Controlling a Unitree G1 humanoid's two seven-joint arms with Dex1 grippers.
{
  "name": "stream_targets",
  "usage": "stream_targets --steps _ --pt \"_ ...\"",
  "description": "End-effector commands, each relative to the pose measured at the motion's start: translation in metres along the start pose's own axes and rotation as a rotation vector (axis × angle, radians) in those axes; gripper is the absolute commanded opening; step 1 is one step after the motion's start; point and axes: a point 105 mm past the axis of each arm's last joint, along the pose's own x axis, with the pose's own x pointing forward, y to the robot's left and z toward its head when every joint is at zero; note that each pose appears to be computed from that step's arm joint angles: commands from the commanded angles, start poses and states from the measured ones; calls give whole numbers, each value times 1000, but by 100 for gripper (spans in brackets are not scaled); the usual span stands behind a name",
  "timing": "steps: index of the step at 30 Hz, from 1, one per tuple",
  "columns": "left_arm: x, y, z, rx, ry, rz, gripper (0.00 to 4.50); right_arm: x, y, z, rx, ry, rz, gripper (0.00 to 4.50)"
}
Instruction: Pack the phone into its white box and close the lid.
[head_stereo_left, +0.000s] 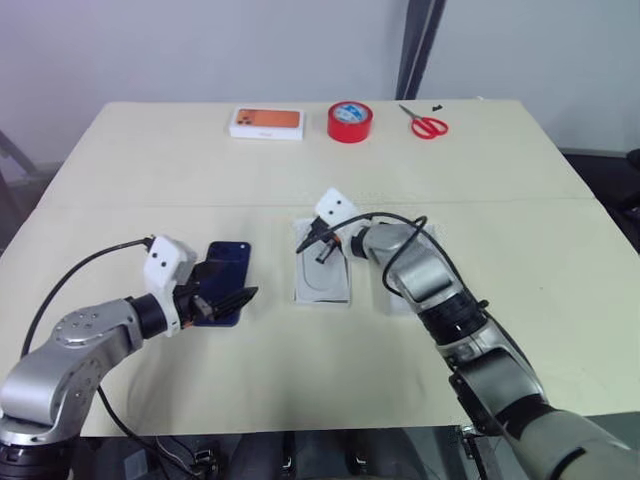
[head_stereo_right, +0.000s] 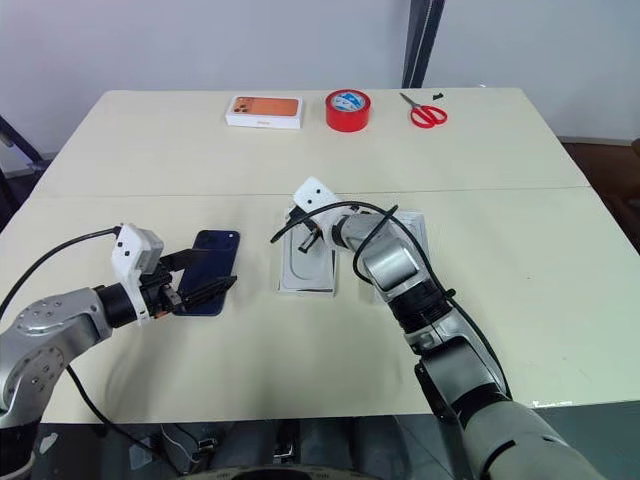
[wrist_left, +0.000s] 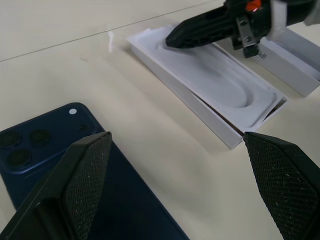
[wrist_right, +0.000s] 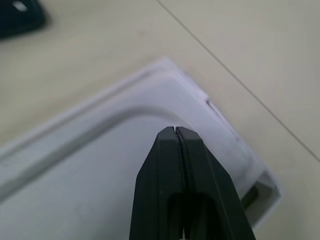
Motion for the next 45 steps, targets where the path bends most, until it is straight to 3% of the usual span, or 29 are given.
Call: stream_targets --steps 1,8,14,25,32,40,45 --pt "-3 -7 13 35 -57 -9 443 -5 -10 8 -46 -9 -50 3" --pt "-1 -10 13 15 -72 -14 443 -13 -7 11 -51 -21 -41 3" --pt "0 -7 10 12 -63 -7 443 -27 12 28 -89 -122 71 3" --pt "-5 -2 9 7 -56 21 443 -45 61 -5 -198 -30 370 3" --pt "-6 -1 8 4 -52 28 443 -59 80 -10 -211 -20 500 3" --pt "-6 0 6 0 -46 32 443 -64 81 -10 -219 -22 529 3" --pt "-9 9 7 -14 -54 83 443 -57 56 16 -187 -117 403 3"
